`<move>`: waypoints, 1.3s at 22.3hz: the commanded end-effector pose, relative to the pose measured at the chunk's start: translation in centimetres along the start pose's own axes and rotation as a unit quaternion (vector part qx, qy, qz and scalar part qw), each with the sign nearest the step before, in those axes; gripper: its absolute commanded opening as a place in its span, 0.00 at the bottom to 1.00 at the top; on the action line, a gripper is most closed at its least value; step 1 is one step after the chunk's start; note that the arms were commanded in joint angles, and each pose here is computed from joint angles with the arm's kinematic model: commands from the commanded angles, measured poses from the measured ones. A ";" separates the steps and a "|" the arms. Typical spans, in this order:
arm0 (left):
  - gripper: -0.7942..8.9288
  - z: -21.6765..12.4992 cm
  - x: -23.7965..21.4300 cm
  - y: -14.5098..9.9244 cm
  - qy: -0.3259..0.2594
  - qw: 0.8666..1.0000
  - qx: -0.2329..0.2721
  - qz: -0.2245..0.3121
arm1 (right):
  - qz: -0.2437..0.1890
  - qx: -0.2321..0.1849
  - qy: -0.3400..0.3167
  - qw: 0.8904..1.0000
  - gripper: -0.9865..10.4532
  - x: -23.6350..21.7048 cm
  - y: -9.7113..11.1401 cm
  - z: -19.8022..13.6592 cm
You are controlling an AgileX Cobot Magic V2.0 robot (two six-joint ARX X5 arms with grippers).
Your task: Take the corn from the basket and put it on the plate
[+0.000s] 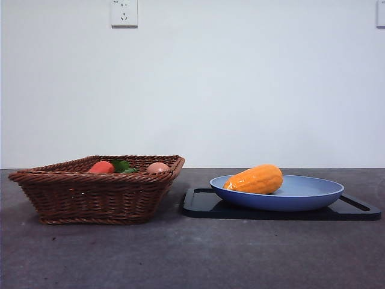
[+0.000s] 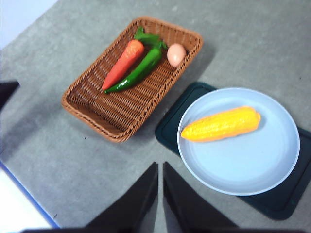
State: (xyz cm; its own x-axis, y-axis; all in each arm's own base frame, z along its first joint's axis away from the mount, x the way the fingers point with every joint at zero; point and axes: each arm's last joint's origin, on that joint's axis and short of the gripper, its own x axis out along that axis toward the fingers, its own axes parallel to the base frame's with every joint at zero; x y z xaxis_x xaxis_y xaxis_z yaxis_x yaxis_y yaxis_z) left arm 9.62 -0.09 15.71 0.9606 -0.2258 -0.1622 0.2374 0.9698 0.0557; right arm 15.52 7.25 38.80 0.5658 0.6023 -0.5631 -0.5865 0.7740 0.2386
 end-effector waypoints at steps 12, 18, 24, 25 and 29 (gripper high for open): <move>0.09 -0.8 0.0 -0.1 0.004 1.000 -0.014 0.001 | 0.003 -0.014 -0.049 0.999 0.09 -0.1 0.1 1.2; 0.09 -0.8 0.0 -0.1 0.004 1.000 -0.014 0.001 | 0.004 -0.020 -0.064 0.998 0.09 -0.2 0.2 1.5; 0.09 -0.8 0.0 -0.1 0.004 1.000 -0.014 0.001 | -0.003 -0.050 -0.087 0.995 0.09 -0.2 0.2 1.9; 0.09 -0.8 0.0 -0.1 0.004 1.000 -0.014 0.001 | -0.016 -0.060 -0.098 0.993 0.09 -0.2 0.1 2.2; 0.09 -0.8 0.0 -0.1 0.004 1.000 -0.014 0.001 | -0.072 -0.094 -0.131 0.984 0.09 -0.6 -1.4 1.6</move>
State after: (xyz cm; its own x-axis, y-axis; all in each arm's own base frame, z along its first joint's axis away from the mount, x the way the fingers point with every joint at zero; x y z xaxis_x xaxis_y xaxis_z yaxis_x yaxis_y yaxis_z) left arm 9.40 -0.09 15.82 0.9660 -0.2221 -0.1322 0.2299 0.9721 0.0469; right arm 16.86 6.04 39.88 0.7675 0.5340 -0.3546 -0.5589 0.8284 0.0378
